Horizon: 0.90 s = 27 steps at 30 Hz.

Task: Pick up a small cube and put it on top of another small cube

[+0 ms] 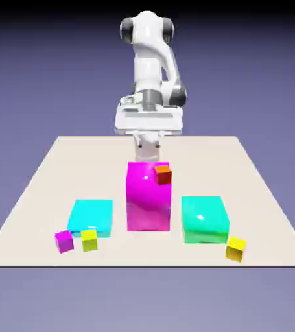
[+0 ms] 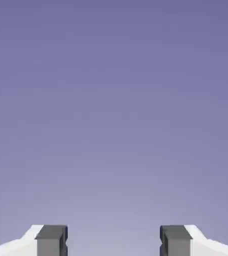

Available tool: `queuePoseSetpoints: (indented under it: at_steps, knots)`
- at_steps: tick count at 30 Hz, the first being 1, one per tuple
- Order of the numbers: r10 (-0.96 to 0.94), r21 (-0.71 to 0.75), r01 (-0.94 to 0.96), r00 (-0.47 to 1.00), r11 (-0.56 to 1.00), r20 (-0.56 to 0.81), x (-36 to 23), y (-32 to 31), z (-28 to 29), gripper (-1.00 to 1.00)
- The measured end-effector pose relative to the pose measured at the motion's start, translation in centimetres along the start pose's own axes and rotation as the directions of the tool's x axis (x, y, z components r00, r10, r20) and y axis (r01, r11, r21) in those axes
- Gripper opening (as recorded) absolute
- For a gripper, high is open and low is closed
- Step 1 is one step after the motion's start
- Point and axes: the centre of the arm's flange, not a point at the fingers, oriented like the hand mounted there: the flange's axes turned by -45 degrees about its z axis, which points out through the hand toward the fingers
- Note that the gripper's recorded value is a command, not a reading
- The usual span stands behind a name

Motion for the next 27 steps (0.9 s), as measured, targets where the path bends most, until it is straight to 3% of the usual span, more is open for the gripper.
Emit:
queuePoseSetpoints:
  at_steps: [12,27]
  knots:
    - [-0.411,0.231,0.358,0.874,0.905,0.260,1.4,-11.1,12.0,0.00]
    - [-0.839,0.596,0.593,0.424,0.541,0.341,-7.4,-28.2,26.0,0.00]
